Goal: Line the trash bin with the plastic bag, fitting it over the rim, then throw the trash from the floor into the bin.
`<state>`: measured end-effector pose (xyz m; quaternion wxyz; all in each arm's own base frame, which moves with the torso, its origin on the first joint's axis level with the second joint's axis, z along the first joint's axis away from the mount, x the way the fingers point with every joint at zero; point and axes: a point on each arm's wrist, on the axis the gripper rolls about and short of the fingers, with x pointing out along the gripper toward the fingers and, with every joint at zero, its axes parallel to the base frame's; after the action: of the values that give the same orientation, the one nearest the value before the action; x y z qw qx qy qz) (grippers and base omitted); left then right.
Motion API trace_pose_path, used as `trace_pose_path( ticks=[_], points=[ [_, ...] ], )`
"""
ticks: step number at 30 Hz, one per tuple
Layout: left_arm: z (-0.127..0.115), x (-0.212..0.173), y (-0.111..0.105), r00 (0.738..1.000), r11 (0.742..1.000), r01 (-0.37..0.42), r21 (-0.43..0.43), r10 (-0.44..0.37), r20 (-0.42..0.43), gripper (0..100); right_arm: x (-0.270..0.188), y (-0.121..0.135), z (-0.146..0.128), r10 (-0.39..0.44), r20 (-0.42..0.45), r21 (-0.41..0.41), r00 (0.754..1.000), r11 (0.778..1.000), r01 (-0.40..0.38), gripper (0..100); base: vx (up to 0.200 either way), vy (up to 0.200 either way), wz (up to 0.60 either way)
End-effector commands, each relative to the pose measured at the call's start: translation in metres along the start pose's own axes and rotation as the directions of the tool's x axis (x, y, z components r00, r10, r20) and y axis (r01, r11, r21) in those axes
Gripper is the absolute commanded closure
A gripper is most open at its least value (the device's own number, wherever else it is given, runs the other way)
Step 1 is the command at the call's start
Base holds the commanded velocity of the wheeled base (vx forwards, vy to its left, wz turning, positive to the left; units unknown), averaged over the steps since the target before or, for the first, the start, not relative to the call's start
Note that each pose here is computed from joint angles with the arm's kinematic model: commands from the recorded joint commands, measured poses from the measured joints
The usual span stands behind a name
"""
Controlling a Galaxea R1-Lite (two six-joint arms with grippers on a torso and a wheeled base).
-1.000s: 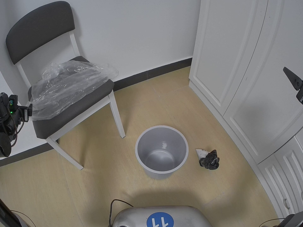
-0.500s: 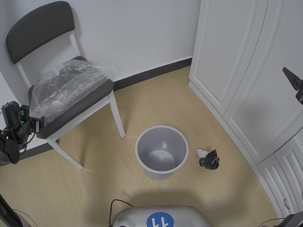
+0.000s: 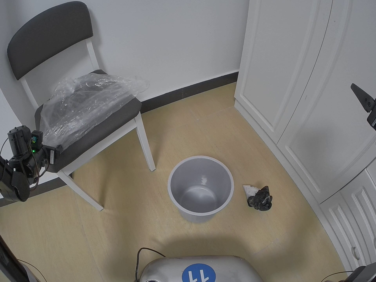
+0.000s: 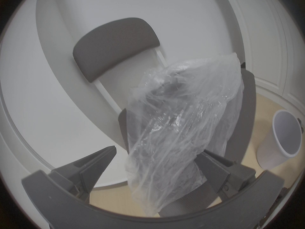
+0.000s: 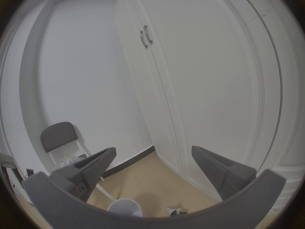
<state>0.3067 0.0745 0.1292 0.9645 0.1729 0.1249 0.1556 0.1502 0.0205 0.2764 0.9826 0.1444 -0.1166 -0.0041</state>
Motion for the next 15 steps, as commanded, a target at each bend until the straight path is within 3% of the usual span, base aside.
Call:
trace_pose_path(
  ticks=[1,6,15],
  points=[
    [0.016,0.010,0.012,0.997,0.999,-0.049,-0.013,0.050,0.066,0,-0.001,0.000,0.001,0.002,0.006,0.001,1.000,1.000,-0.002,0,0.000,0.000,0.00],
    [0.024,0.015,0.021,0.993,0.997,-0.077,-0.006,0.078,0.091,0,-0.001,0.000,0.002,0.003,0.008,0.002,1.000,1.000,-0.003,0,0.000,0.000,0.00],
    [0.027,0.019,0.017,0.992,0.997,-0.071,0.005,0.070,0.109,0,-0.001,0.001,0.003,0.004,0.013,0.003,1.000,1.000,-0.004,0,0.000,0.000,0.00]
  ],
)
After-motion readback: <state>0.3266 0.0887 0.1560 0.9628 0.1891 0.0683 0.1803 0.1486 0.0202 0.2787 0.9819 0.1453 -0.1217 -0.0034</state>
